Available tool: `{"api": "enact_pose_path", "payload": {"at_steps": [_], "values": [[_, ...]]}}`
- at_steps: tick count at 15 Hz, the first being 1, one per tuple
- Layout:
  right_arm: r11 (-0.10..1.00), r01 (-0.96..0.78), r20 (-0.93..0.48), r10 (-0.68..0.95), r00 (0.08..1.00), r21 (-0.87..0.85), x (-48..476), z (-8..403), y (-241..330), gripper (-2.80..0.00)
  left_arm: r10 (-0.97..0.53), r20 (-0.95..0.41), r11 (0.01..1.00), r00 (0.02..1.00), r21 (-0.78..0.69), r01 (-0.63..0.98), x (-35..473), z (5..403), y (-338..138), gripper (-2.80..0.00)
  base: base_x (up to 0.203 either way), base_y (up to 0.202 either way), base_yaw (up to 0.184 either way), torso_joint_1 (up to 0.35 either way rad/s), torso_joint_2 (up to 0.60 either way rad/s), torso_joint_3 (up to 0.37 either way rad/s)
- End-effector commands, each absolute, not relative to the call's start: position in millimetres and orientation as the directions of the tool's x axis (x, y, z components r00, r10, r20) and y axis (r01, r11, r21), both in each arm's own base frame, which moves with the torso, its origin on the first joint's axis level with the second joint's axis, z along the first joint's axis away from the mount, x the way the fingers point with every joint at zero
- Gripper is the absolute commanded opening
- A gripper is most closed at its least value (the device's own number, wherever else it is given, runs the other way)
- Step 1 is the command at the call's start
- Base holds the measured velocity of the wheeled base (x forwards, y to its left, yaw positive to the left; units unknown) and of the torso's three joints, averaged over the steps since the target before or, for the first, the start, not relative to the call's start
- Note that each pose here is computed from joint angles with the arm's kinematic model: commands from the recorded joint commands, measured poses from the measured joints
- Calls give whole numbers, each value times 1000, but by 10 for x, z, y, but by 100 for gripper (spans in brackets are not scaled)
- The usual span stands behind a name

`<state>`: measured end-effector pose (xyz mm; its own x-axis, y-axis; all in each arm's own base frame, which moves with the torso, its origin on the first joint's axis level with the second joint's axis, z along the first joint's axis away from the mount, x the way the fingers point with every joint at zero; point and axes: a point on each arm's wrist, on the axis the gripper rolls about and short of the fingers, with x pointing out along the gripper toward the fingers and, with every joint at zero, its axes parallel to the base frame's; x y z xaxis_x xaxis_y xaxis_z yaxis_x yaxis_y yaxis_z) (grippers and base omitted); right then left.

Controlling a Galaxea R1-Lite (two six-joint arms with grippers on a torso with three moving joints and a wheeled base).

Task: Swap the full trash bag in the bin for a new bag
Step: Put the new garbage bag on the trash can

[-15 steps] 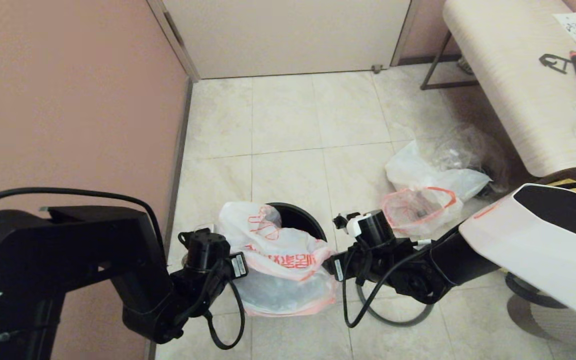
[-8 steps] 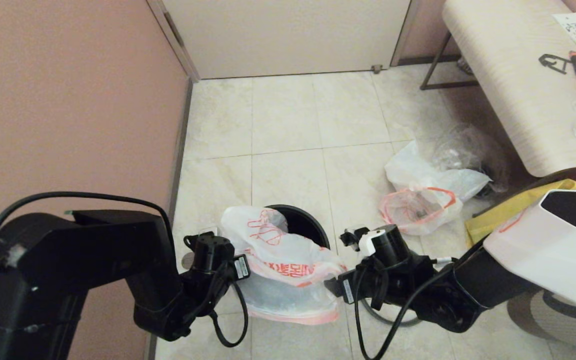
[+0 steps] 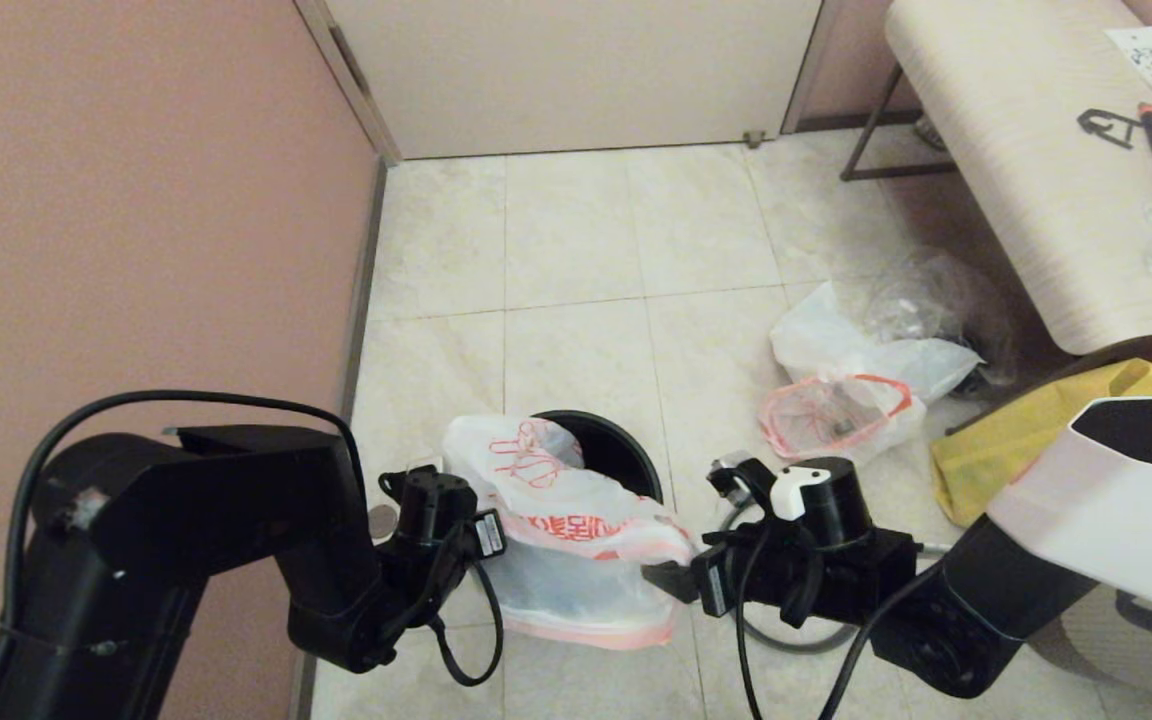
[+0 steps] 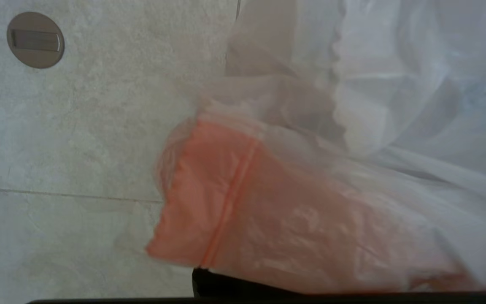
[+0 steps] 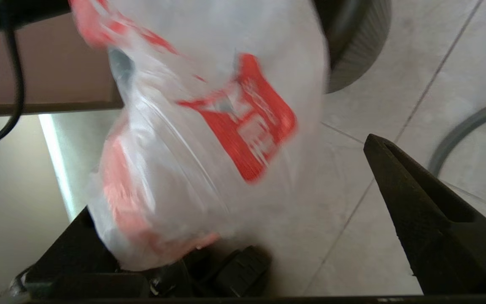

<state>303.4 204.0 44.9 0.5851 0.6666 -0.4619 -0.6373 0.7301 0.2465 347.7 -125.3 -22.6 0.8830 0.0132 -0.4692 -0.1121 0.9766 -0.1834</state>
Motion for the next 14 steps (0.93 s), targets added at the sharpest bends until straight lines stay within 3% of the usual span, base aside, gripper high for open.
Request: {"api": "enact_pose_path", "payload": {"at_steps": [1, 5, 8, 14], "values": [[703, -653, -458, 697, 552, 282, 3014, 363, 1914, 0, 23, -468, 976, 884, -182, -122, 3515, -277, -1258, -280, 0, 0, 0, 0, 0, 0], [641, -687, -417, 759, 500, 342, 3028, 363, 1697, 0, 37, -471, 976, 881, -173, -133, 3528, -310, -1252, -280, 0, 0, 0, 0, 0, 0], [522, -726, -335, 851, 404, 448, 2987, 452, 1563, 0, 58, -480, 976, 875, -157, -151, 3552, -329, -1257, -280, 0, 0, 0, 0, 0, 0], [391, -734, -169, 917, 360, 556, 2981, 580, 1372, 0, 86, -485, 976, 870, -137, -172, 3573, -382, -1260, -280, 0, 0, 0, 0, 0, 0]]}}
